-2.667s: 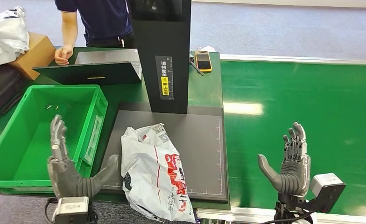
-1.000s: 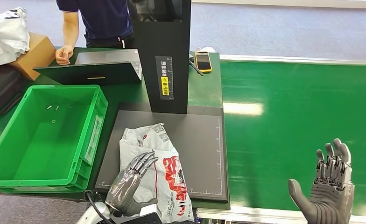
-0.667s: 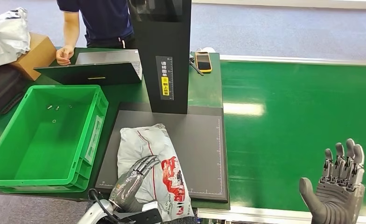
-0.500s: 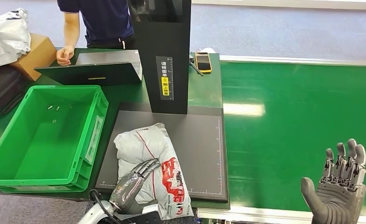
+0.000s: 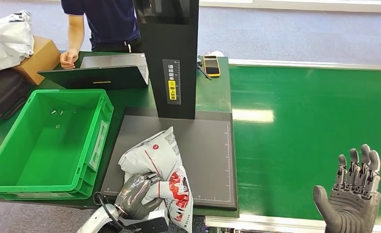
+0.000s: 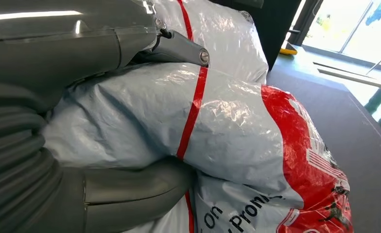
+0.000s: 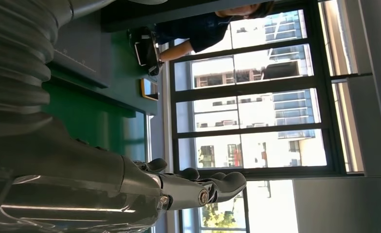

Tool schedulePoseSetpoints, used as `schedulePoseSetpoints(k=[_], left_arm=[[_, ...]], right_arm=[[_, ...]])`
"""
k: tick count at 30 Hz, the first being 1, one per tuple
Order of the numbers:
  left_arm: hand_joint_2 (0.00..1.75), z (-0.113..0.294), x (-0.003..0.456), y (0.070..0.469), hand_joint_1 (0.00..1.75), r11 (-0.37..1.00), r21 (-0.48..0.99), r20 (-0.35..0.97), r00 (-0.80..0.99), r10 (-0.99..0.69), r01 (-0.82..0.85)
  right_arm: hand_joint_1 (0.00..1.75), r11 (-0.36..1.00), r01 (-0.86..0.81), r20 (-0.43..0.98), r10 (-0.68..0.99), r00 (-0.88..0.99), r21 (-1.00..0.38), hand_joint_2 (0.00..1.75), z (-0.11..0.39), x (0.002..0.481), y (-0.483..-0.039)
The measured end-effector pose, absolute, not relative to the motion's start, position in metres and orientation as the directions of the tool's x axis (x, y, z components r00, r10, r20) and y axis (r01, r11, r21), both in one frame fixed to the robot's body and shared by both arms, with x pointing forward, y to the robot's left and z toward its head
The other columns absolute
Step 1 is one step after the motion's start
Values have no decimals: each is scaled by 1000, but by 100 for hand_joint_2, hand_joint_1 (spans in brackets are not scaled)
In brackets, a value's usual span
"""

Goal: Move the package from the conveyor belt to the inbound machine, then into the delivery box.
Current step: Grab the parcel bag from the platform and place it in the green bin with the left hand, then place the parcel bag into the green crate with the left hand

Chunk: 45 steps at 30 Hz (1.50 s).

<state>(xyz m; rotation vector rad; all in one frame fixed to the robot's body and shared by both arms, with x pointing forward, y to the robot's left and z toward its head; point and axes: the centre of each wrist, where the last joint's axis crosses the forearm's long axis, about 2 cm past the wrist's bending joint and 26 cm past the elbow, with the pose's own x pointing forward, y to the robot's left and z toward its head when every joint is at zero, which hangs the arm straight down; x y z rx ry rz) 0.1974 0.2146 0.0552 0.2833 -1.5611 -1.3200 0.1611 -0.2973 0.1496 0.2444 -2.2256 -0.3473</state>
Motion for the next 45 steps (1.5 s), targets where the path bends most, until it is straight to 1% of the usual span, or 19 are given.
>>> schedulePoseSetpoints(k=[5, 9, 12, 15, 18, 22, 25, 29, 35, 45], left_arm=[[175, 65, 196, 211, 175, 440, 849, 529, -498, -687, 294], [175, 86, 199, 216, 175, 545, 831, 509, -546, -665, 112], [175, 108, 205, 226, 175, 635, 770, 486, -584, -650, -66], [175, 131, 209, 241, 175, 694, 680, 458, -604, -653, -235], [175, 150, 209, 258, 175, 713, 598, 428, -607, -670, -366], [175, 162, 201, 281, 175, 724, 480, 408, -604, -685, -496], [175, 169, 199, 299, 175, 714, 428, 400, -593, -699, -554], [175, 175, 200, 319, 175, 687, 404, 393, -563, -727, -604], [175, 181, 207, 346, 175, 634, 433, 404, -491, -772, -640], [175, 171, 228, 382, 175, 581, 499, 492, -342, -801, -642]], right_arm=[[0, 947, -43, 743, -278, -608, 318, 175, 149, 156, -298], [0, 950, -31, 753, -266, -602, 311, 175, 149, 151, -298], [0, 951, -26, 758, -263, -597, 310, 175, 150, 148, -297], [0, 950, -26, 759, -266, -594, 312, 175, 150, 146, -296], [0, 949, -30, 760, -271, -590, 315, 175, 149, 143, -295], [0, 947, -35, 761, -278, -586, 320, 175, 148, 139, -292], [0, 945, -33, 759, -281, -588, 324, 175, 148, 139, -292], [0, 944, -28, 757, -281, -589, 328, 175, 148, 138, -291], [0, 943, -27, 755, -283, -592, 333, 175, 148, 139, -290], [0, 941, -13, 748, -277, -603, 338, 175, 149, 143, -290]])
